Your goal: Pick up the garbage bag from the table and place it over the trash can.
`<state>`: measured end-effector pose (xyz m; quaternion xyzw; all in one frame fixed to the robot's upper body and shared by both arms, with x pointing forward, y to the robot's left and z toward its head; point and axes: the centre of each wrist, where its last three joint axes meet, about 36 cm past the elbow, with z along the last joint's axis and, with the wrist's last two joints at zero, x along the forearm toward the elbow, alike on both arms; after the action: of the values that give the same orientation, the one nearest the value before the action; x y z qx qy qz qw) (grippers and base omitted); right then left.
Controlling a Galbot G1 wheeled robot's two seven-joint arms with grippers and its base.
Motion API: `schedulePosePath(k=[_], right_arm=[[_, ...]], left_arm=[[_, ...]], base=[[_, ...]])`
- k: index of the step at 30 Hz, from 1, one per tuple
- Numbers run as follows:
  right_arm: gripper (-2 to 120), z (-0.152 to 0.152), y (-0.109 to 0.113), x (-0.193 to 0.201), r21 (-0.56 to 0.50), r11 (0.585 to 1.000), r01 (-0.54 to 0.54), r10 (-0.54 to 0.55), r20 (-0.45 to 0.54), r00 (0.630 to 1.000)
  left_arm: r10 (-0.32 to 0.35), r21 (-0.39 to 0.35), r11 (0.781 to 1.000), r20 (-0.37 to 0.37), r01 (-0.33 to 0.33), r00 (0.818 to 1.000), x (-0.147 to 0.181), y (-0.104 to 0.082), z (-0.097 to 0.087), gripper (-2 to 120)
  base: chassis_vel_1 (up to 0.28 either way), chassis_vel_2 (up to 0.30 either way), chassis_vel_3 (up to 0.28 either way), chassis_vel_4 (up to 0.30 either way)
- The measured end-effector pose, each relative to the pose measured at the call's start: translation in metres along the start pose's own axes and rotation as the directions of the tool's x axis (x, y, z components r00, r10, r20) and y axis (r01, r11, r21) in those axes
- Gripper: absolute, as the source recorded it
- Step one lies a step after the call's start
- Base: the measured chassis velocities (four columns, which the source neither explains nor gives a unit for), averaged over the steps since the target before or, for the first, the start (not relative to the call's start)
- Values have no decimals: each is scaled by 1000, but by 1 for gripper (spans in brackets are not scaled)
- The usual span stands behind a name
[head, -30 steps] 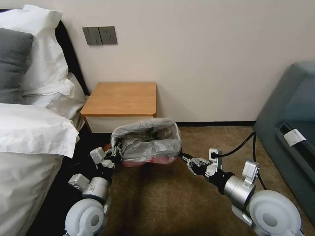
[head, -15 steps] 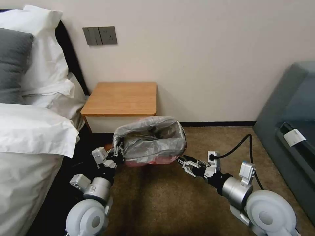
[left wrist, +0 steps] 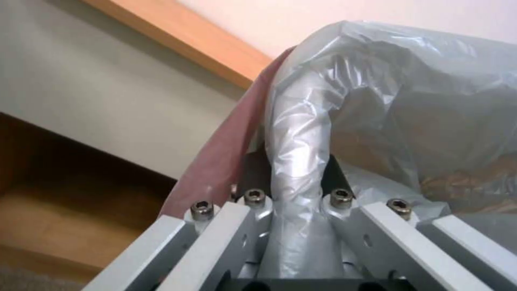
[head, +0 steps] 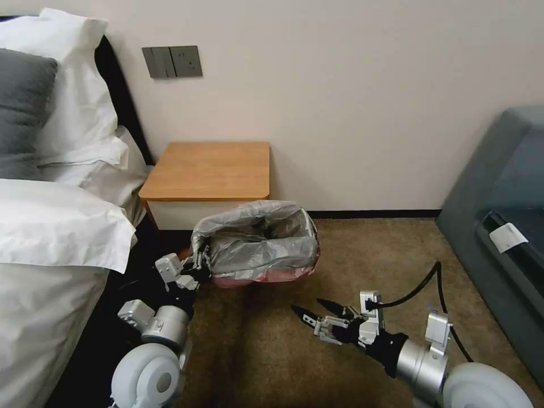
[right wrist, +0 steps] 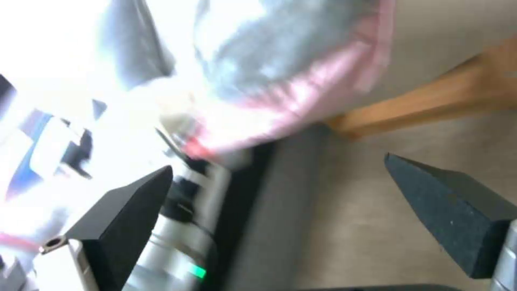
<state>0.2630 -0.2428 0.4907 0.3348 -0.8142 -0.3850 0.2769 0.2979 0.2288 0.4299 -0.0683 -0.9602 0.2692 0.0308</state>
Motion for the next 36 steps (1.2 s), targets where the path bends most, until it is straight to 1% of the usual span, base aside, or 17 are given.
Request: schedulePosePath(k=[1, 3, 4, 5, 8, 12, 18, 21, 22, 23, 25, 28, 29, 30, 31, 35, 36], right_arm=[[100, 0, 0, 0, 0, 1000, 0, 0, 0, 1000], [100, -4, 9, -7, -133, 991, 25, -23, 17, 1000], [100, -4, 9, -7, -133, 991, 25, -23, 17, 1000], [100, -5, 11, -10, -172, 985, 26, -23, 19, 1000], [100, -5, 13, -19, -239, 971, 20, -16, 20, 1000], [100, -2, 16, -24, -284, 959, 19, -17, 10, 1000], [97, 5, 19, -31, -277, 960, 26, -31, -12, 999], [84, 10, 23, -39, -244, 969, 42, -51, -29, 998], [84, 10, 23, -39, -244, 969, 42, -51, -29, 998], [80, 11, 24, -41, -236, 971, 45, -54, -33, 998], [70, 12, 25, -46, -224, 974, 48, -58, -40, 998], [63, 13, 25, -47, -223, 974, 48, -58, -41, 997], [55, 14, 24, -48, -224, 974, 46, -57, -43, 997], [52, 14, 24, -48, -224, 974, 44, -55, -44, 998], [52, 14, 24, -48, -224, 974, 44, -55, -44, 998], [33, 17, 23, -47, -224, 974, 33, -45, -47, 998], [33, 17, 23, -47, -224, 974, 33, -45, -47, 998]], left_arm=[[0, 0, 1000, 0, 0, 1000, 0, 0, 0, 5], [9, -8, 1000, 1, -9, 1000, 2, 0, 2, 5], [9, -8, 1000, 1, -9, 1000, 2, 0, 2, 5], [13, -13, 1000, 1, -13, 1000, 3, 0, 3, 5], [26, -31, 999, 2, -26, 1000, 5, -1, 4, 5], [33, -38, 999, 5, -33, 999, 7, -2, 3, 5], [34, -42, 999, 4, -34, 999, 7, -2, 3, 5], [42, -47, 998, 3, -42, 999, 8, -4, 4, 5], [42, -47, 998, 3, -42, 999, 8, -4, 4, 5], [44, -48, 998, 4, -44, 999, 8, -4, 4, 5], [47, -53, 997, 4, -47, 999, 10, -6, 4, 5], [48, -53, 997, 3, -48, 999, 11, -6, 4, 5], [48, -54, 997, 2, -48, 999, 12, -6, 5, 5], [49, -54, 997, 2, -48, 999, 12, -6, 5, 5], [49, -54, 997, 2, -48, 999, 12, -6, 5, 5], [52, -54, 997, 2, -52, 999, 13, -7, 6, 5], [52, -54, 997, 2, -52, 999, 13, -7, 6, 5]], base=[[0, 0, 0, 0], [0, 0, 0, 0], [0, 0, 0, 0], [0, 0, 0, 0], [0, 0, 0, 0], [0, 0, 0, 0], [0, 0, 0, 0], [0, 0, 0, 0], [0, 0, 0, 0], [0, 0, 0, 0], [0, 0, 0, 0], [0, 0, 0, 0], [0, 0, 0, 0], [0, 0, 0, 0], [0, 0, 0, 0], [0, 0, 0, 0], [0, 0, 0, 0]])
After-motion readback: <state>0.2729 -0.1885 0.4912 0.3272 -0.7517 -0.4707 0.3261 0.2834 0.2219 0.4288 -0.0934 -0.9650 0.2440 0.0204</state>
